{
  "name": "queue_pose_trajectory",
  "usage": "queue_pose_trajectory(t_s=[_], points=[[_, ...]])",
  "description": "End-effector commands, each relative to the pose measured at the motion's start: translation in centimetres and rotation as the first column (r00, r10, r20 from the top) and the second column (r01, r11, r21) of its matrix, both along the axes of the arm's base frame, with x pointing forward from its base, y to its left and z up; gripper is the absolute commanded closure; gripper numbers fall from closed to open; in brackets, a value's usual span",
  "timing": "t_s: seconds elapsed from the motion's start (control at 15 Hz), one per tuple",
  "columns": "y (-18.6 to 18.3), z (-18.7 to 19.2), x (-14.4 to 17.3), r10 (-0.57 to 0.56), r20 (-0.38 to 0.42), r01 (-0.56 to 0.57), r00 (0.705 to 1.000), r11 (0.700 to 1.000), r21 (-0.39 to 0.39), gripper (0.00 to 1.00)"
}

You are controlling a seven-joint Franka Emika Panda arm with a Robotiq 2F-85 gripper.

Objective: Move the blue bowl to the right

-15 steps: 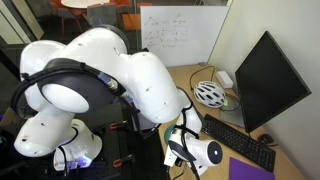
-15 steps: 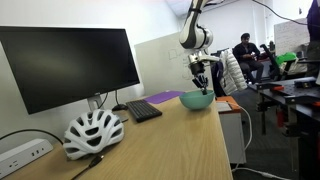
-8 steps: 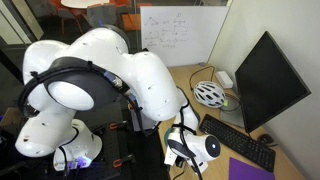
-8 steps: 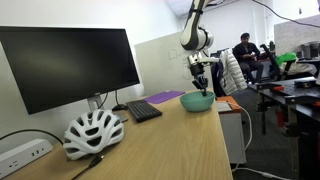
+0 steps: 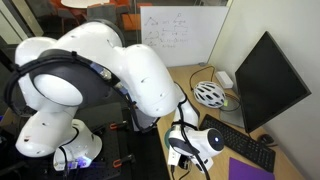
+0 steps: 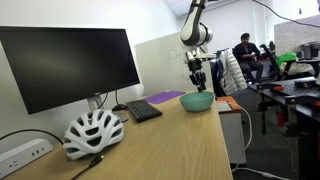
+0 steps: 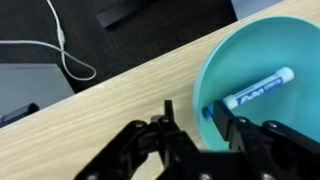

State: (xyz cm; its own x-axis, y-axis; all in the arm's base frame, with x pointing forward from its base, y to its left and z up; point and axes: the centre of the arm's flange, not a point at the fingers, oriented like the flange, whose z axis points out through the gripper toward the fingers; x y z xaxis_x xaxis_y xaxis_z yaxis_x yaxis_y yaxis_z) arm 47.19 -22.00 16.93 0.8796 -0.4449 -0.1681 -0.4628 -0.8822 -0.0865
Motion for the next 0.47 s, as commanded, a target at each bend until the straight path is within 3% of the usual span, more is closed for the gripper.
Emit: queue_pose_trajectory(t_s=[0.0,0.13,0.4], points=[[1.0,5.6,-1.3,0.073,0.025,-0.074,0.997,0.997,0.034,0.19],[2.0,8.7,-1.4,0.059,0.045,-0.06,0.997,0.998,0.03,0.04],[3.5,13.4,-1.5,0.021,0.089,-0.02,0.996,1.0,-0.013,0.0]])
